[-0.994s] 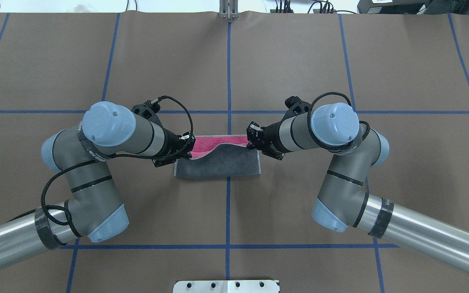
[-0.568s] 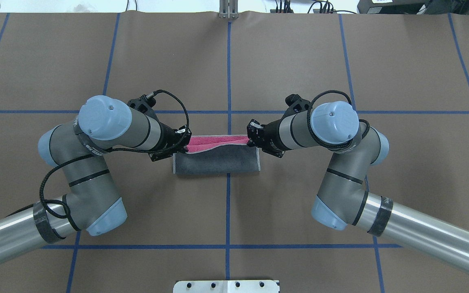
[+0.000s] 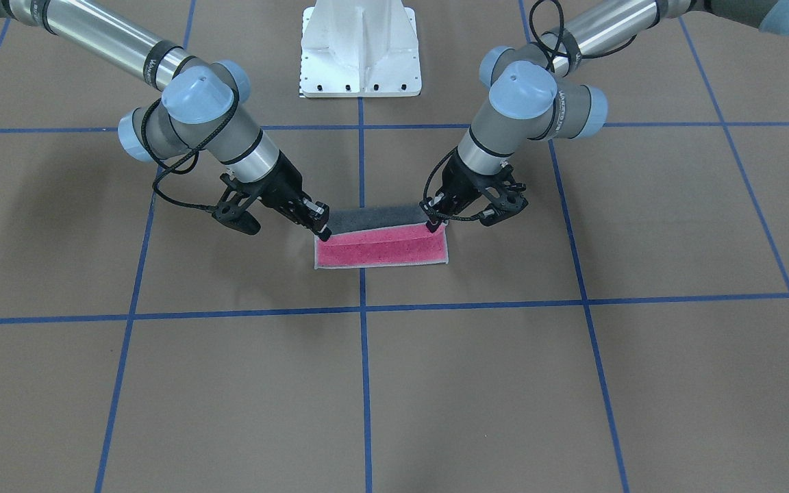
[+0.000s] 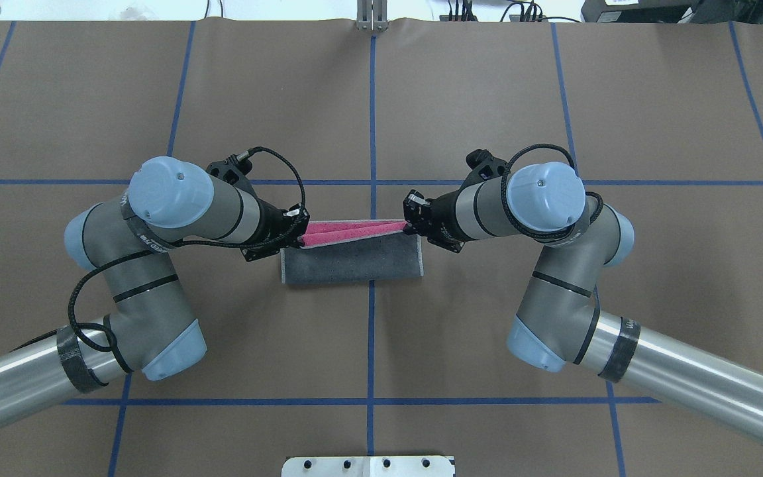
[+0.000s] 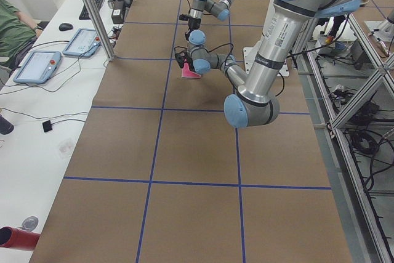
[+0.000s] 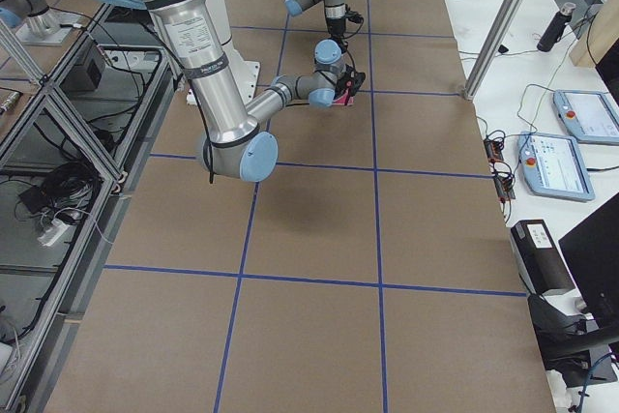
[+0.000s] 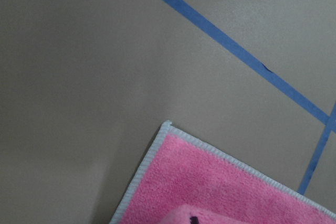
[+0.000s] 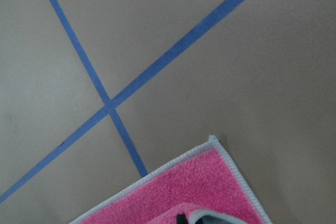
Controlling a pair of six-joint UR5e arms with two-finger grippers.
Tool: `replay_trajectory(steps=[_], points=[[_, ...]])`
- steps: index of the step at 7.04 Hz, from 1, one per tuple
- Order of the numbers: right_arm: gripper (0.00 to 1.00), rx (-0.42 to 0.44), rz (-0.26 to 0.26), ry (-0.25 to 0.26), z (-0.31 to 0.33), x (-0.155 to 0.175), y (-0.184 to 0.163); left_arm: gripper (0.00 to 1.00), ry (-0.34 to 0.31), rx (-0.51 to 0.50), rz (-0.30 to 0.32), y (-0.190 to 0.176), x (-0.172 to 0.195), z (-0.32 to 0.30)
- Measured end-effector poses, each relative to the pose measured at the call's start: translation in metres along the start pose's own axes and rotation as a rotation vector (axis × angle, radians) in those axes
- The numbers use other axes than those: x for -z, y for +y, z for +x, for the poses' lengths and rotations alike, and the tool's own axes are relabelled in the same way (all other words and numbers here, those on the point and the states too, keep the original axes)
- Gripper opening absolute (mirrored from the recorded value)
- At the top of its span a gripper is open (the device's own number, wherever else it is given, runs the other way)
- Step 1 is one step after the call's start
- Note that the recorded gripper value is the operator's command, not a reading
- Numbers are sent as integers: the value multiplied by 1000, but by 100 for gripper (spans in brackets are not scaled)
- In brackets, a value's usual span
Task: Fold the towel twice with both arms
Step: 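Lay both held corners onto the far edge of the towel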
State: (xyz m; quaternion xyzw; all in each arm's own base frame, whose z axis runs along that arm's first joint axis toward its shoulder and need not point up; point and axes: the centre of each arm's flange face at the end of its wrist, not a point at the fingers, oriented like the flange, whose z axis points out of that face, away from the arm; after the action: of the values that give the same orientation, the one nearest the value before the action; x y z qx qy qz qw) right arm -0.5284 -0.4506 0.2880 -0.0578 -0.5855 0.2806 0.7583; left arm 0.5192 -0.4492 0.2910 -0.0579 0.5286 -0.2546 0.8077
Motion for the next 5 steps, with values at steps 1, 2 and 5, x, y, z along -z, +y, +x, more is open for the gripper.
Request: replay_trajectory(steps=[1,2,5], points=[[0,0,3,-1,-1,-1,0,0,-1,0,0,0,-1,0],[0,0,5,0,-4,-5,0,0,-1,1,1,-1,-1,-1],[0,-1,8,8,-9,-14,-2,0,-6,3,3,-3,-3,-2]])
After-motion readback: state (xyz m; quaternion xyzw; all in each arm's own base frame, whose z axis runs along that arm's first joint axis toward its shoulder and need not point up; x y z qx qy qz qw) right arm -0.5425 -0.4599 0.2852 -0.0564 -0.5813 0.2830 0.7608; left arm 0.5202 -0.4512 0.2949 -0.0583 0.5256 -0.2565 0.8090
